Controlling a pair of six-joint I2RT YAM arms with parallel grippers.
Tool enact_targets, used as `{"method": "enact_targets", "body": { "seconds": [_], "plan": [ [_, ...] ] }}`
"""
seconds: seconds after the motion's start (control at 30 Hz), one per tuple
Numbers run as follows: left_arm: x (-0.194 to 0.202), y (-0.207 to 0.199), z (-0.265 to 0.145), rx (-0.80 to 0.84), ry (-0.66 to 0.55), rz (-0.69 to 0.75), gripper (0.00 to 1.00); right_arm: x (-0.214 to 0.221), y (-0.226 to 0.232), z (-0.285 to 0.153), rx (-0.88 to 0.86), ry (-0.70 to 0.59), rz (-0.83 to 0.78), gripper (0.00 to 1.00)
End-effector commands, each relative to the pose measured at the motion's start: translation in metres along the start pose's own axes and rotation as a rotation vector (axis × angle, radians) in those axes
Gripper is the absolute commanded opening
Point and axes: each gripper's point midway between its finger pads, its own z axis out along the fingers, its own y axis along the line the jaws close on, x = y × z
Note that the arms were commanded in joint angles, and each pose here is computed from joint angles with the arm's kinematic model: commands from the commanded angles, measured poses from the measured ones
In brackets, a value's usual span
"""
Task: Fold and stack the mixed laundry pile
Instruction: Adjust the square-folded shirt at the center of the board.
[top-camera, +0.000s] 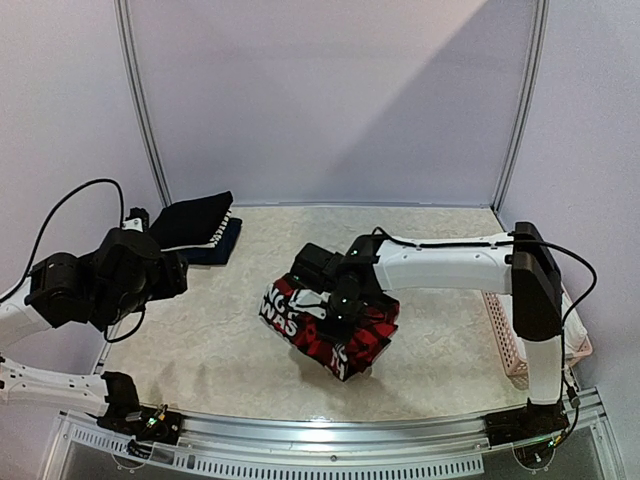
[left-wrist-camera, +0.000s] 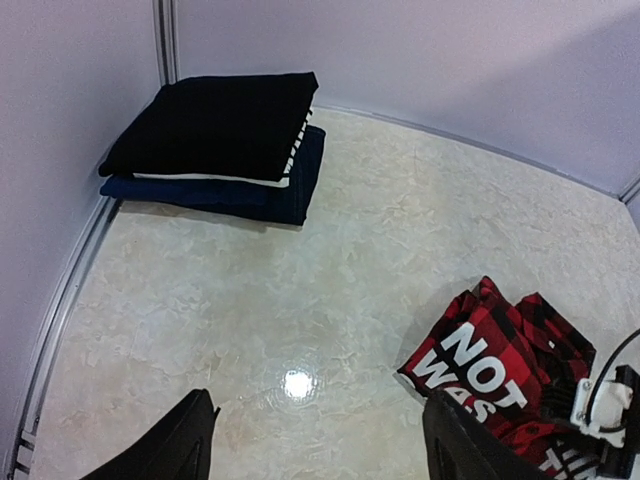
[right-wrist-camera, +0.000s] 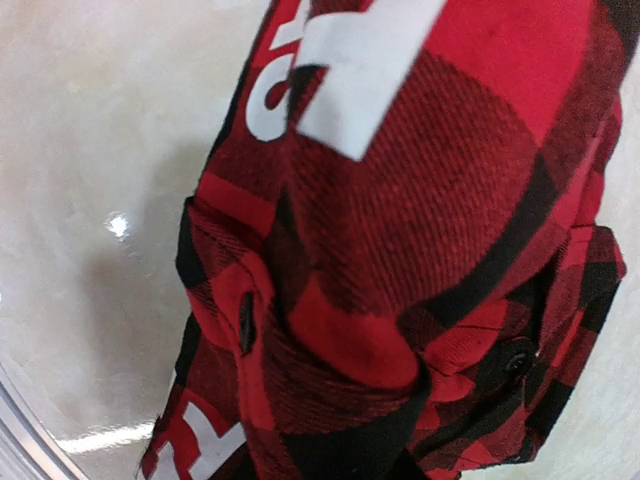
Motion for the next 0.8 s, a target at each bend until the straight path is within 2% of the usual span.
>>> {"method": "enact_targets", "body": {
  "seconds": [0.0, 0.07, 0.17, 0.23, 0.3, 0.37, 0.43, 0.47, 0.6, 0.67, 0.7, 0.77],
  "plan": [
    [0.001, 0.007, 0.001, -0.018, -0.002, 0.044, 0.73, 0.003, -0.056, -0.017, 0.152, 0.023, -0.107, 0.1],
    [0.0, 0.004, 0.002, -0.008, -0.003, 0.066, 0.73, 0.005, -0.087, -0.017, 0.269, 0.028, -0.231, 0.01],
    [-0.006, 0.002, 0.002, -0.01, -0.02, 0.112, 0.74, 0.007, -0.13, -0.017, 0.439, 0.01, -0.37, 0.0],
    [-0.01, -0.002, 0.002, -0.011, -0.032, 0.152, 0.75, -0.004, -0.155, -0.027, 0.553, -0.02, -0.49, 0.0],
    [-0.012, -0.005, 0.005, -0.016, -0.036, 0.191, 0.77, -0.016, -0.171, -0.044, 0.665, -0.048, -0.537, 0.0],
    [-0.01, -0.011, 0.009, -0.007, -0.02, 0.229, 0.78, -0.02, -0.163, -0.055, 0.7, -0.067, -0.567, 0.0],
    [-0.001, -0.022, 0.015, 0.028, 0.012, 0.258, 0.79, -0.005, -0.127, -0.048, 0.665, -0.067, -0.609, 0.04],
    [0.003, -0.03, 0.018, 0.06, 0.028, 0.264, 0.79, 0.007, -0.107, -0.041, 0.664, -0.051, -0.642, 0.07],
    [0.032, -0.075, 0.031, 0.24, 0.109, 0.347, 0.8, 0.086, -0.016, -0.012, 0.622, 0.03, -0.903, 0.34],
    [0.042, -0.09, 0.038, 0.284, 0.141, 0.414, 0.81, 0.124, 0.002, -0.004, 0.56, 0.065, -0.942, 0.45],
    [0.047, -0.096, 0.042, 0.296, 0.166, 0.449, 0.81, 0.138, 0.003, -0.005, 0.547, 0.069, -0.935, 0.54],
    [0.056, -0.109, 0.05, 0.315, 0.223, 0.49, 0.81, 0.145, 0.001, -0.014, 0.552, 0.046, -0.915, 0.67]
  ]
}}
